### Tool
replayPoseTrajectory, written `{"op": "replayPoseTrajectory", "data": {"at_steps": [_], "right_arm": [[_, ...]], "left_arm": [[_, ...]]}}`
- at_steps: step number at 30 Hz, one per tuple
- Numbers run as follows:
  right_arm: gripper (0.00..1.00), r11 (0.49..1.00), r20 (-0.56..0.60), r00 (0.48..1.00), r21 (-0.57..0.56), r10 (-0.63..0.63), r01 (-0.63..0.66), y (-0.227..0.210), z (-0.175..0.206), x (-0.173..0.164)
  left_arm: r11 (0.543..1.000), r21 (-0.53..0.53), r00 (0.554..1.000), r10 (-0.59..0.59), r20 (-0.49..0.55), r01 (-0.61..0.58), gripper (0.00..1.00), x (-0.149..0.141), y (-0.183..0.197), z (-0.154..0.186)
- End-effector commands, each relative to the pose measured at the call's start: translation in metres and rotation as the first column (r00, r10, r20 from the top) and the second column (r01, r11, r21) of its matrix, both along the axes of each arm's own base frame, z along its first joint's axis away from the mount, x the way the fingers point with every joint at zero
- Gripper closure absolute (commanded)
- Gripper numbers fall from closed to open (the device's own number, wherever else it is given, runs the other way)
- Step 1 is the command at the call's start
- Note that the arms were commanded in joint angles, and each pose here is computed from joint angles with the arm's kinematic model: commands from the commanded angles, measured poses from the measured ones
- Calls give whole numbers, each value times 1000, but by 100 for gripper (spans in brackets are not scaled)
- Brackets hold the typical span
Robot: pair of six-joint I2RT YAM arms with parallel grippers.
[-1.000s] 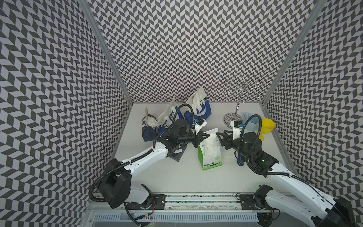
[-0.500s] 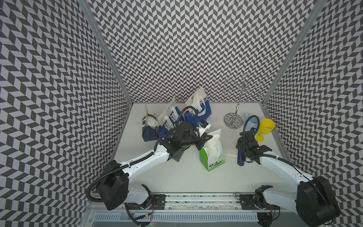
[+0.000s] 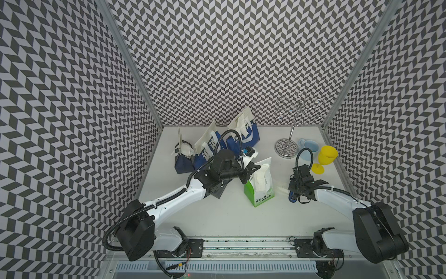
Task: Staple the receipts to the bags
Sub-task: Pick up the stapler from the center of the board, then place the stapler in the takeout bag.
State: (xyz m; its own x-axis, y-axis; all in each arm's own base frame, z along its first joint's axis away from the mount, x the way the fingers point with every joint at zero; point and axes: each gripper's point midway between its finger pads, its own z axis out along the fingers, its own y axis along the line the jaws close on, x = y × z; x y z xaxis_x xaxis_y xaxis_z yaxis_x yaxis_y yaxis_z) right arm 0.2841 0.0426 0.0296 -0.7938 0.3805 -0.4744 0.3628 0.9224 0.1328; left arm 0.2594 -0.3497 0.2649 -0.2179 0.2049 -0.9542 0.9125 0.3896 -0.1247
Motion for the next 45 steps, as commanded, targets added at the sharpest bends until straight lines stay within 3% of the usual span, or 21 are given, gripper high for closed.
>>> {"op": "replayPoseTrajectory", "data": {"at_steps": [1,4,7,9,12,16,19,24,36,45], "right_arm": [[98,999,28,999,46,24,-26,7,7,0],[100,994,216,975,88,49,-70,16,60,23],[100,976,492,867,142,75,-165,33,150,44],[100,963,661,747,157,63,-220,43,219,48],[100,939,818,574,170,35,-300,58,300,41],[100,896,936,353,152,6,-418,85,375,21],[100,874,968,249,135,-16,-467,102,403,11],[100,836,974,227,138,-17,-531,132,409,14],[100,871,924,364,83,114,-484,160,349,11],[100,912,909,387,18,157,-410,154,334,10]], "left_arm": [[1000,-22,999,-2,39,3,100,-2,1,12],[1000,-19,1000,3,29,-3,100,0,0,9],[1000,-14,1000,14,15,-14,100,3,-1,4],[1000,-11,1000,20,4,-20,100,6,-4,0],[1000,-6,1000,24,-17,-24,100,7,-7,-4],[1000,-6,999,18,-31,-18,100,5,-14,-7],[1000,-7,999,6,-34,-6,100,0,-21,-9],[1000,-22,999,-21,-42,20,100,-8,-34,-5],[997,-73,999,27,-30,-29,100,-1,-32,13],[995,-94,1000,18,-26,-20,100,-3,-32,18]]}}
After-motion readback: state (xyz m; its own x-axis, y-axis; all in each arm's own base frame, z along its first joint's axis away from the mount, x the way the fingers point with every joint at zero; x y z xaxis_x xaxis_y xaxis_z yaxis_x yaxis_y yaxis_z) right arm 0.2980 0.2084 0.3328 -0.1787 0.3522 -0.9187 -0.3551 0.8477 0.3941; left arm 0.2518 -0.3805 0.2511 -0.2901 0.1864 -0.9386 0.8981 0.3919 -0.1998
